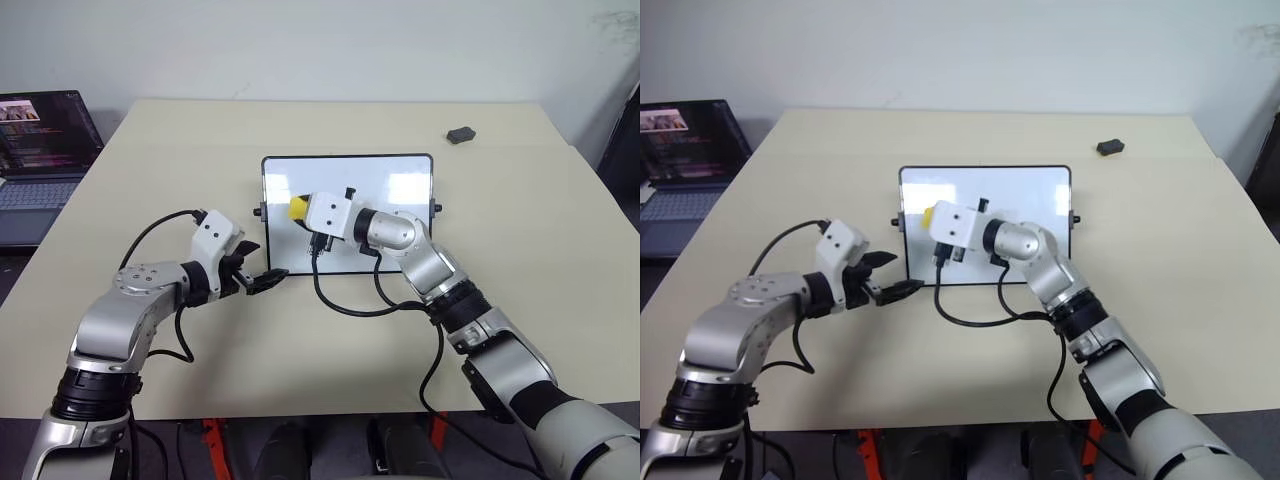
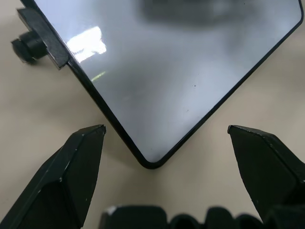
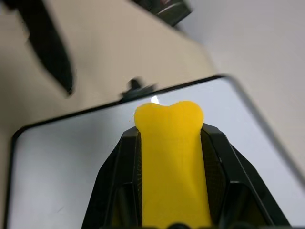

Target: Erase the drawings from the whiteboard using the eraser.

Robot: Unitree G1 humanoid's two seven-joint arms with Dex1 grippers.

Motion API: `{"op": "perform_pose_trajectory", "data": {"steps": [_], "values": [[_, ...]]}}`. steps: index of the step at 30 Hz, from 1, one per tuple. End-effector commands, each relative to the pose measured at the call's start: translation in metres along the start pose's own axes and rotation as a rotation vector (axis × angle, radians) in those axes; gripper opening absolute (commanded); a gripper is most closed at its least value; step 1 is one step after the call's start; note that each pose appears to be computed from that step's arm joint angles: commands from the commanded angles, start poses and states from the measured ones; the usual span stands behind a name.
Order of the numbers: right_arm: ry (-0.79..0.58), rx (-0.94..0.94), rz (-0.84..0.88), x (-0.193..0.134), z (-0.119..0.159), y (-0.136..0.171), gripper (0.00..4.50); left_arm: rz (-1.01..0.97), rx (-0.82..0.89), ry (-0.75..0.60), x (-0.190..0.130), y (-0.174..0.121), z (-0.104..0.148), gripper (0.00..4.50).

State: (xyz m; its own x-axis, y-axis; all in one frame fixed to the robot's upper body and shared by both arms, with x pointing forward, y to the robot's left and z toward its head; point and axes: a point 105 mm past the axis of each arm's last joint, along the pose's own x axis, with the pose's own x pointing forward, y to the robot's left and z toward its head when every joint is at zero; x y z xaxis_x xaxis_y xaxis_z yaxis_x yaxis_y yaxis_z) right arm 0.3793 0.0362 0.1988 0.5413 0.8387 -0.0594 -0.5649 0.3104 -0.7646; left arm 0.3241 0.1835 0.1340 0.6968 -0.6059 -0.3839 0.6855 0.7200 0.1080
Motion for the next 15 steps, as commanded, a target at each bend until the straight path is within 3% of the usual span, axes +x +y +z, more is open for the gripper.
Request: {"op": "perform_pose_trajectory", "data": {"steps": [1, 8, 15], "values": [[-0.002, 0.007, -0.116, -0.003, -0.001, -0.023, 1.27, -0.006, 0.052, -0.037, -0.006, -0.002, 0.012, 4.50], [0.131, 0.056, -0.122, 0.011, -0.038, -0.017, 1.27, -0.033, 0.061, -0.041, -0.004, -0.006, 0.013, 4.50], [0.217, 0.070, 0.140, 0.004, -0.068, 0.054, 1.27, -0.032, 0.057, -0.044, -0.005, -0.008, 0.012, 4.50]]}}
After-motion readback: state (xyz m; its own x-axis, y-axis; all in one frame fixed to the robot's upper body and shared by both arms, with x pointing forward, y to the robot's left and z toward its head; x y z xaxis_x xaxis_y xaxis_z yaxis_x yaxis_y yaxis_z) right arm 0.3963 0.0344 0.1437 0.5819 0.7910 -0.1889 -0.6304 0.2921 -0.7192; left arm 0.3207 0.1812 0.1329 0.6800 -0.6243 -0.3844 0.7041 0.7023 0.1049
